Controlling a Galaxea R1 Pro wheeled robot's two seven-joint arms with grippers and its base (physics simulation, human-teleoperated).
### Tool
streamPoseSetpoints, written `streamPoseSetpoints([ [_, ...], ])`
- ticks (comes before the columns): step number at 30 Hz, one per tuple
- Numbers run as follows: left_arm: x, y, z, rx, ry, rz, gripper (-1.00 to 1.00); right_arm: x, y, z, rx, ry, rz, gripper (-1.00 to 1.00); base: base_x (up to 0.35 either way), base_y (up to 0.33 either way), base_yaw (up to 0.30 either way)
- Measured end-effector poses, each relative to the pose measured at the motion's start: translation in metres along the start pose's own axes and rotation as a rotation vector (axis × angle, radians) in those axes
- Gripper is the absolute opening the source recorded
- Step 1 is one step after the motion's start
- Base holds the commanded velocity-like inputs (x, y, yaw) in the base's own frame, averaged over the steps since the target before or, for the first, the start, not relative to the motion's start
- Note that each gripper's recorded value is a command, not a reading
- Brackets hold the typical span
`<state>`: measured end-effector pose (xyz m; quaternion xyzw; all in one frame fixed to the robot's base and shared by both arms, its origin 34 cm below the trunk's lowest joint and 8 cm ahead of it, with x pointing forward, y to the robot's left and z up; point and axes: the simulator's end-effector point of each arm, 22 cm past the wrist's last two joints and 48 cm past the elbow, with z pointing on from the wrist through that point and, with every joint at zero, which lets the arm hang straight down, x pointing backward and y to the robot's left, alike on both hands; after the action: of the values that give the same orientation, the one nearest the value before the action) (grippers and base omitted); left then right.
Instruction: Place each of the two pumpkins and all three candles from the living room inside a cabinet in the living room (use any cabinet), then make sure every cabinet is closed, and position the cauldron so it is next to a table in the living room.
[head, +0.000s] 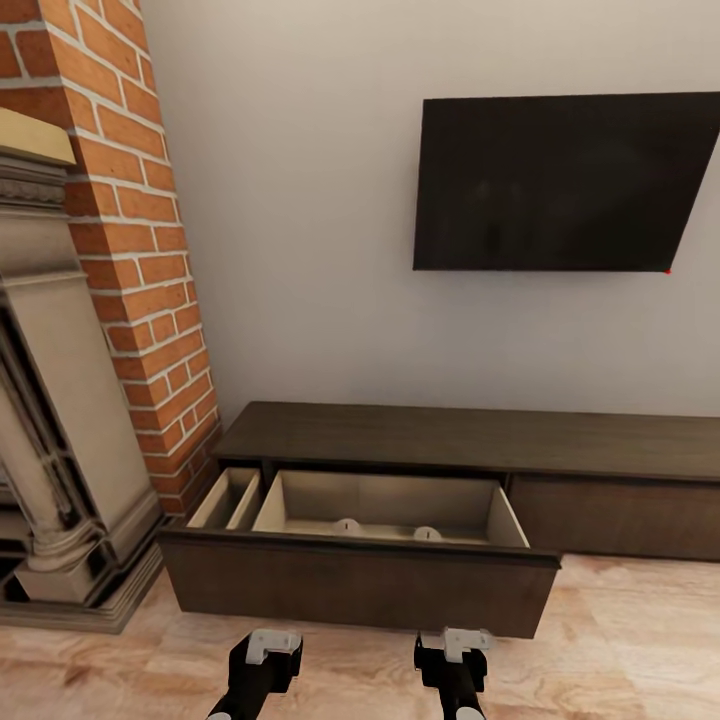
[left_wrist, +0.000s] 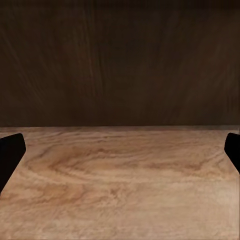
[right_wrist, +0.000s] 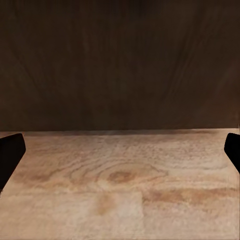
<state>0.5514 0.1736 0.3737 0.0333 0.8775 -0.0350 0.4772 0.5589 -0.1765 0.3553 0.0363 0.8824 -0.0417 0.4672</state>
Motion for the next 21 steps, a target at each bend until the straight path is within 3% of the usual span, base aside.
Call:
streamPoseSetpoints([
  [16,-0.0001,-0.0003,0.0000,0.001,-0.001,0.001,1.00,0.0000,0.0002,0.0000,-0.001,0.000,-0.001,1.00,0.205,-0.001,0.000],
  [21,-0.0002,-0.0002,0.0001,0.001,-0.001,0.001,1.00,-0.0001,0.0002,0.0002,-0.001,0.000,-0.001,1.00,0.087,0.000,0.000],
])
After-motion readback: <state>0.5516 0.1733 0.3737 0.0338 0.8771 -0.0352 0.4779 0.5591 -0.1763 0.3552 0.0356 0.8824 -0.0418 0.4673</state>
